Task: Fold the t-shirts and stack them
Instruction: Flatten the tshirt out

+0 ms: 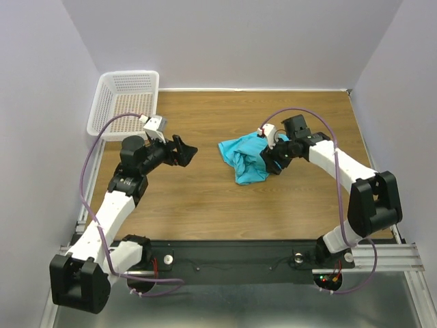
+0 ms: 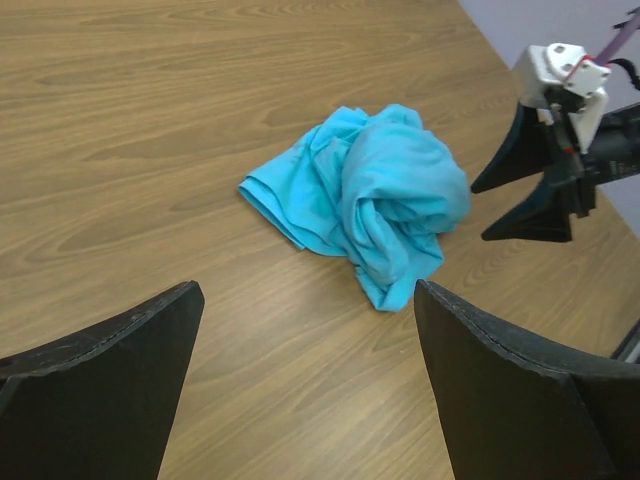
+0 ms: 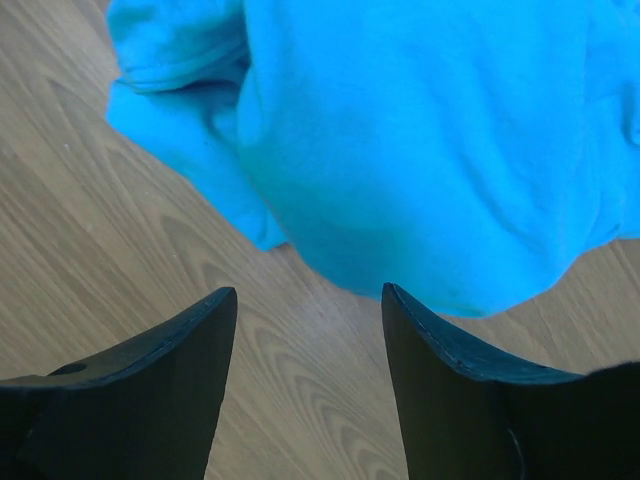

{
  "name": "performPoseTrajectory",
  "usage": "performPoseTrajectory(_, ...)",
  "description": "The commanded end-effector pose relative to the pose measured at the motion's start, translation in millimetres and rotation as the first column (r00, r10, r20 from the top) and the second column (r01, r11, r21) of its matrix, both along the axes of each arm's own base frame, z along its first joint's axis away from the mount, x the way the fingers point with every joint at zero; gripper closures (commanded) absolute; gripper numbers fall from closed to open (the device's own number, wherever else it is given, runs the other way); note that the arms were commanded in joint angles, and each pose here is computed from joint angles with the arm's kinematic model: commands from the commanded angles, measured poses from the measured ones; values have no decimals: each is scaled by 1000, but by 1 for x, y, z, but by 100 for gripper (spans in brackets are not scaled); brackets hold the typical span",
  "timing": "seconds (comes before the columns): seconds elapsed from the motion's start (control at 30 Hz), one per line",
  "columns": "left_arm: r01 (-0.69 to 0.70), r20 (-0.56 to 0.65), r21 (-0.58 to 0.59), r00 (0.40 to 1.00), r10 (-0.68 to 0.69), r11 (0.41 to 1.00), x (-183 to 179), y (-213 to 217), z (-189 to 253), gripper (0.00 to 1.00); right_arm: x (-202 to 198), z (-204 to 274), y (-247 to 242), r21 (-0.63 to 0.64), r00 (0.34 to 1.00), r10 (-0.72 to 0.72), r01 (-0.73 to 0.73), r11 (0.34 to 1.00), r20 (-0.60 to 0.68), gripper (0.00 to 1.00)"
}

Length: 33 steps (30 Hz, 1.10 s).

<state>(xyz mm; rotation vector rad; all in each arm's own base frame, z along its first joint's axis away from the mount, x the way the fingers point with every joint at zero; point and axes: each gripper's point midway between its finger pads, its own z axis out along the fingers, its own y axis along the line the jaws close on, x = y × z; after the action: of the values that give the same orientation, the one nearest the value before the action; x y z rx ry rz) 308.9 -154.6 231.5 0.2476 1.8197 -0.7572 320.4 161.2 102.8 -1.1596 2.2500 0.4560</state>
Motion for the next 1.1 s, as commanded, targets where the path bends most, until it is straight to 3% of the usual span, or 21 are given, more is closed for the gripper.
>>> performPoseTrajectory(0.0, 36, 62, -83, 998, -31, 996, -11, -15, 19, 1, 15, 11, 0, -25, 996, -53, 55, 998, 74, 35)
performPoseTrajectory(0.17, 49, -15, -106, 999, -50, 993, -18, -27, -5, 1, 26, 11, 4, -18, 993, -87, 89, 996, 85, 45)
performPoseTrajectory(0.43, 31, -43, -126, 998, -37, 992, -25, -31, -15, 1, 27, 14, 25, 23, 996, -53, 52, 998, 67, 46)
performPoseTrajectory(0.57, 29, -52, -126, 998, -36, 992, -26, -32, -17, 1, 34, 20, 32, 36, 995, -59, 57, 998, 80, 52)
performPoseTrajectory(0.73, 22, -55, -128, 998, -30, 992, -26, -31, -18, 2, 50, 22, 36, 39, 992, -91, 87, 995, 86, 70)
performPoseTrajectory(0.83, 23, -56, -126, 998, -30, 992, -28, -31, -19, 1, 56, 27, 40, 60, 991, -102, 97, 993, 84, 91)
performPoseTrajectory(0.87, 22, -54, -128, 998, -30, 992, -28, -31, -19, 2, 57, 38, 43, 81, 990, -104, 96, 992, 100, 99)
performPoseTrajectory(1.0, 24, -52, -130, 998, -31, 991, -30, -31, -18, 2, 76, 112, 46, 195, 955, -195, 151, 969, 225, 99)
performPoseTrajectory(1.07, 26, -49, -129, 998, -33, 991, -30, -32, -17, 1, 95, 173, 17, 260, 869, -360, 281, 924, 340, 99)
